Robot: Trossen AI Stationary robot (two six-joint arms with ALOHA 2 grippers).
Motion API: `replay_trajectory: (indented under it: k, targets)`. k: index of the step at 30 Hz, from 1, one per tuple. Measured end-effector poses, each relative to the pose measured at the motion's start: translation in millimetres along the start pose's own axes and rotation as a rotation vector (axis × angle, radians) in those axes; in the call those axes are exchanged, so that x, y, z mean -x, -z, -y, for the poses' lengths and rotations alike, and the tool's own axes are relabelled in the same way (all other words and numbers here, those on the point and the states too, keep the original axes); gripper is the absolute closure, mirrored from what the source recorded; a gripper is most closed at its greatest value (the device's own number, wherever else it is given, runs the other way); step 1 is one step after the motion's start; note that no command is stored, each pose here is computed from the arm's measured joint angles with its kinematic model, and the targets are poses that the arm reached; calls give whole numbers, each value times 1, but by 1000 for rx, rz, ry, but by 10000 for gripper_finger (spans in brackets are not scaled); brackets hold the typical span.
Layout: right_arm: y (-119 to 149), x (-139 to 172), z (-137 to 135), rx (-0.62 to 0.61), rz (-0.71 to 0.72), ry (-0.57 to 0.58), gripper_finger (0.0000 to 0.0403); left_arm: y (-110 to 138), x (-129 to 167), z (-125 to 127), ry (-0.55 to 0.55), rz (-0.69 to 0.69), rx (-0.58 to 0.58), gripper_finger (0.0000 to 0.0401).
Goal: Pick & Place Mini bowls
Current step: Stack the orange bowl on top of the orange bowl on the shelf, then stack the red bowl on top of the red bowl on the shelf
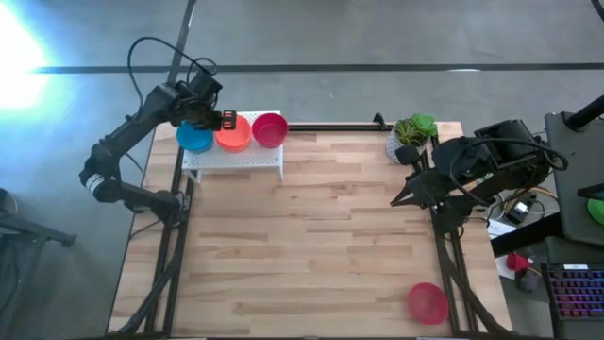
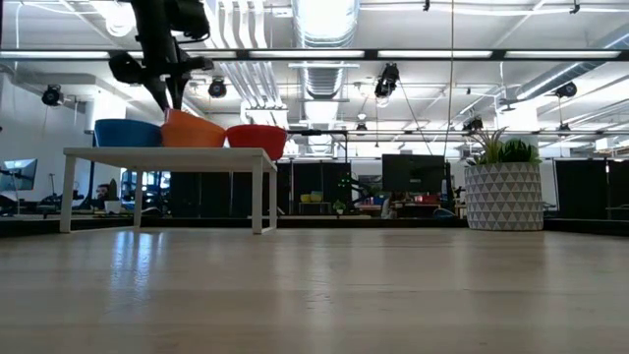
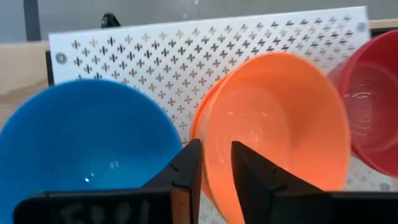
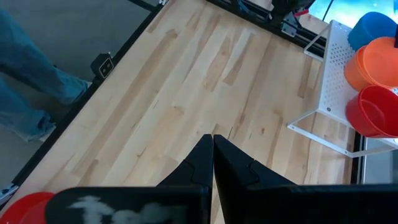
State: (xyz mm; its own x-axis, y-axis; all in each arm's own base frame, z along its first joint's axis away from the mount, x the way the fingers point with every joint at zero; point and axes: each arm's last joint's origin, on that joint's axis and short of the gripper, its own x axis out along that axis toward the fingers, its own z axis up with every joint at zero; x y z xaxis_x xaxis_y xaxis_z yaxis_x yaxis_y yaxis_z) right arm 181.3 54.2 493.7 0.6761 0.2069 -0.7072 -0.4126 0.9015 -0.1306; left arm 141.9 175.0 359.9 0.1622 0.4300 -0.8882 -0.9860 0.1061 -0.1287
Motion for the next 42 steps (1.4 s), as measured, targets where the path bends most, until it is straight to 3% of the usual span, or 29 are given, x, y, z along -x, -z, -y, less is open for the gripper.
replay_trajectory:
  k: [12,17,24,29,42]
  targets:
    - [0,0,0,-12,0,0,394,-12,43,1,72,82,-22,321]
    - [3,0,-1,-113,-32,-7,394,-9,57,4,182,57,-74,326]
    - [17,2,-4,-335,-121,-12,394,18,93,21,262,180,-293,390]
    - [32,-8,-9,-449,-192,-41,394,45,120,27,386,252,-410,397]
    - [83,-67,-52,-434,-508,-114,394,87,165,46,757,393,-613,401]
